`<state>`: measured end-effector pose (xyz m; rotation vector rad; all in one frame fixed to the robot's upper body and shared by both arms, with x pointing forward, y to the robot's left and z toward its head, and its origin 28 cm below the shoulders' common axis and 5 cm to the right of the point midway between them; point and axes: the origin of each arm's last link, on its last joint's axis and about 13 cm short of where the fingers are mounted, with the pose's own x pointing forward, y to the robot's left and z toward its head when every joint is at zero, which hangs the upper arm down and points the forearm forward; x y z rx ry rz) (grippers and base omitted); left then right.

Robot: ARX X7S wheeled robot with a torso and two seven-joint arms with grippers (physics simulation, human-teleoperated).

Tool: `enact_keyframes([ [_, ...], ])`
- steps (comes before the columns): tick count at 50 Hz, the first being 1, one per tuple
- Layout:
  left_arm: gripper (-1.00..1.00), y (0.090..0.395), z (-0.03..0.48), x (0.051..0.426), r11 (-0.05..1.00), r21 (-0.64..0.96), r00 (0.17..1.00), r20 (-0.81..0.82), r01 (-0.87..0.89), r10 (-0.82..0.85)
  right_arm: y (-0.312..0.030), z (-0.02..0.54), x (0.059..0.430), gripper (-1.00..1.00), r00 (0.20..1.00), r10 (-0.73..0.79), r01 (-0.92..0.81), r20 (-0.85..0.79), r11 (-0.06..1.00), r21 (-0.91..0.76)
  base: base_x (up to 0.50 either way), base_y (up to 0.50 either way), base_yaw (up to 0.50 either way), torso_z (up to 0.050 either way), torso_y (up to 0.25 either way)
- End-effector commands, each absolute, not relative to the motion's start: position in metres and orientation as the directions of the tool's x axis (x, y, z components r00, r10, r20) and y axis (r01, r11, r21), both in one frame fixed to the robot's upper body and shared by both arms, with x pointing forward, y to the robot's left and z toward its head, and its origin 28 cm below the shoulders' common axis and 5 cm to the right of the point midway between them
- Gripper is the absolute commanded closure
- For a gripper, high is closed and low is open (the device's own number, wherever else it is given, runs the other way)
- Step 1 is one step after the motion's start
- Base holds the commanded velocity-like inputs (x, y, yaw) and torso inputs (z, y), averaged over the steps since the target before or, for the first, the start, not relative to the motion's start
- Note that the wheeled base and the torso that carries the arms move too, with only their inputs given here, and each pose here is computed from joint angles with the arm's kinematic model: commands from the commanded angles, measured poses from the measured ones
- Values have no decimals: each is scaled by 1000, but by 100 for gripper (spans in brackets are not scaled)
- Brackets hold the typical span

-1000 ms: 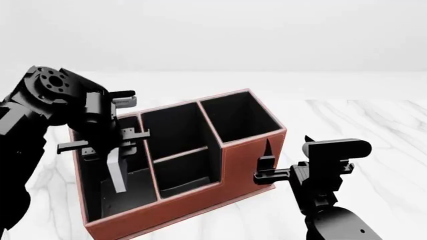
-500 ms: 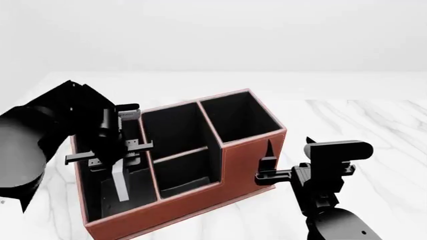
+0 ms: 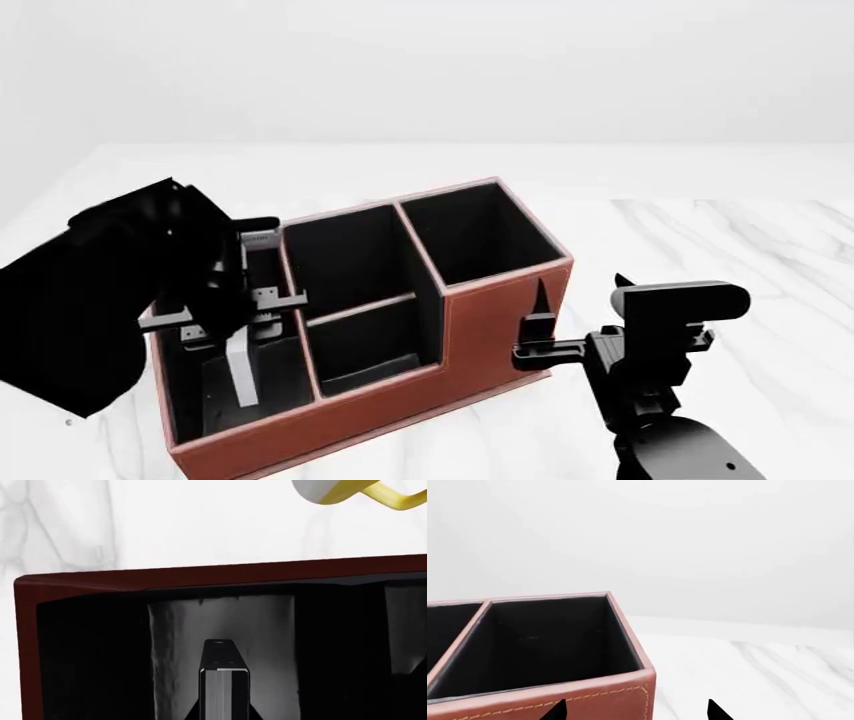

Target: Pick up the book and place it in the left compartment of the caddy.

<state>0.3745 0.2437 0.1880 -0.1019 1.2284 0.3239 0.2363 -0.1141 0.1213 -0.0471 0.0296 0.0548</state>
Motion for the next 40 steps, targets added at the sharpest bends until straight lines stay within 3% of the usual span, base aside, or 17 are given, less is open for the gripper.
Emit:
enact_keyframes([
  [1,100,246,188,377,945,117,319,-922,-306,218,-114,121,236,-100,998,53,-55,-31,997,-45,0,0,0,0,0],
  [3,100,245,189,376,948,119,317,-924,-295,215,-115,121,236,-100,998,53,-54,-31,998,-45,0,0,0,5,0],
  [4,-100,245,189,376,947,119,317,-924,-297,216,-115,121,236,-100,998,52,-54,-31,998,-45,0,0,0,0,0],
  [27,-100,246,209,380,948,137,356,-904,-288,238,-114,121,236,-100,998,55,-57,-33,997,-46,0,0,0,0,0],
  [33,-100,243,256,379,960,111,434,-874,-256,217,-113,122,236,-100,998,61,-63,-32,997,-44,0,0,0,0,2],
  [34,-100,246,278,375,959,92,488,-845,-267,217,-113,122,236,-100,998,62,-63,-32,997,-44,0,0,0,0,0],
  [40,-100,244,325,334,971,44,532,-830,-237,167,-112,124,236,-100,997,65,-66,-30,997,-45,0,0,0,0,0],
])
